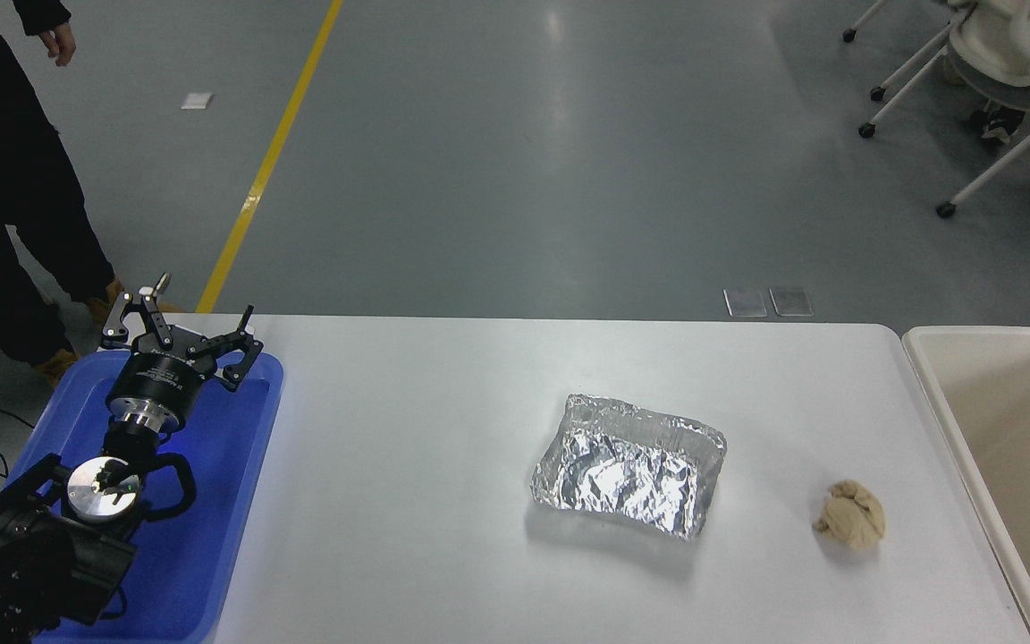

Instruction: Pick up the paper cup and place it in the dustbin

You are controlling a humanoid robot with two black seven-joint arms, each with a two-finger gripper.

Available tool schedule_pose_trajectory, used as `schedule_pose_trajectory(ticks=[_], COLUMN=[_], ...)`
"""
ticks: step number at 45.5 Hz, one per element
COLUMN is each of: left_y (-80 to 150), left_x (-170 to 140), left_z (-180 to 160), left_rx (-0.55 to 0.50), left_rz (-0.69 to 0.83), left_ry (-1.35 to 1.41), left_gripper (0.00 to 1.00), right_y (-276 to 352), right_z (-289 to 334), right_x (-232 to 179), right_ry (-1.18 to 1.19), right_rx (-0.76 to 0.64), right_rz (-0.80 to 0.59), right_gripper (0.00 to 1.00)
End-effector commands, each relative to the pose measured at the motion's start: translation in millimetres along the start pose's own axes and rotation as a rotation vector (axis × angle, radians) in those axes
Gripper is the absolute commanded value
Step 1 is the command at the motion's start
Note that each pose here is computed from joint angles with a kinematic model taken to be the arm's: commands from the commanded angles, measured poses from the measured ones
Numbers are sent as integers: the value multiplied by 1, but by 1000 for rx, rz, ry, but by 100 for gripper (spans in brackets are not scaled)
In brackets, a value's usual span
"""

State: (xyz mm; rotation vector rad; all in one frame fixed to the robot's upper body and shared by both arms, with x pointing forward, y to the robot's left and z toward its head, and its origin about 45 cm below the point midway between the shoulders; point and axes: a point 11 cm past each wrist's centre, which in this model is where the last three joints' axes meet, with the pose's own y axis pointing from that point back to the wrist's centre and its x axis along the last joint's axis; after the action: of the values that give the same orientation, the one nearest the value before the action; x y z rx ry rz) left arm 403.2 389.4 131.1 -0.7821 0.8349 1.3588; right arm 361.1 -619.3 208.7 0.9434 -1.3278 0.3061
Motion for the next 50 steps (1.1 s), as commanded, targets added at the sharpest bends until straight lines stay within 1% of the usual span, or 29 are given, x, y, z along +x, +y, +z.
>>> schedule_pose_trajectory(ticks=[1, 9, 16, 21, 31, 32, 33, 34, 36, 38, 39, 40, 50], left_y=[0, 0, 0, 0, 0, 0, 0, 0, 0, 0, 0, 0, 0], left_x=[0, 0, 0, 0, 0, 0, 0, 0, 0, 0, 0, 0, 0], left_z=[0, 0, 0, 0, 0, 0, 0, 0, 0, 0, 0, 0, 0], left_rx=[0, 0, 0, 0, 0, 2, 0, 2, 0, 0, 0, 3, 0], left_rz=[1, 0, 1, 1, -1, -1, 0, -1, -1, 1, 1, -1, 1], left_ry=[0, 0, 0, 0, 0, 0, 0, 0, 0, 0, 0, -1, 0], left_gripper=[100, 100, 100, 100, 100, 100, 100, 100, 100, 100, 100, 100, 100], right_y=[10, 23, 30, 34, 34, 33, 33, 33, 33, 33, 33, 33, 34], right_z=[47, 54, 48, 43, 44, 45, 45, 47, 48, 48, 50, 51, 57], right_x=[-84, -143, -171, -183, -182, -181, -180, -178, -178, -177, -176, -175, -176], right_ry=[-72, -127, -129, -128, -134, -136, -140, -141, -143, -143, -139, -137, -120], right_rx=[-88, -113, -109, -103, -109, -110, -112, -115, -117, -117, -118, -121, -121], right_rz=[-28, -91, -116, -126, -122, -117, -112, -108, -107, -106, -106, -106, -138], right_gripper=[0, 0, 0, 0, 0, 7, 16, 27, 59, 86, 97, 100, 100])
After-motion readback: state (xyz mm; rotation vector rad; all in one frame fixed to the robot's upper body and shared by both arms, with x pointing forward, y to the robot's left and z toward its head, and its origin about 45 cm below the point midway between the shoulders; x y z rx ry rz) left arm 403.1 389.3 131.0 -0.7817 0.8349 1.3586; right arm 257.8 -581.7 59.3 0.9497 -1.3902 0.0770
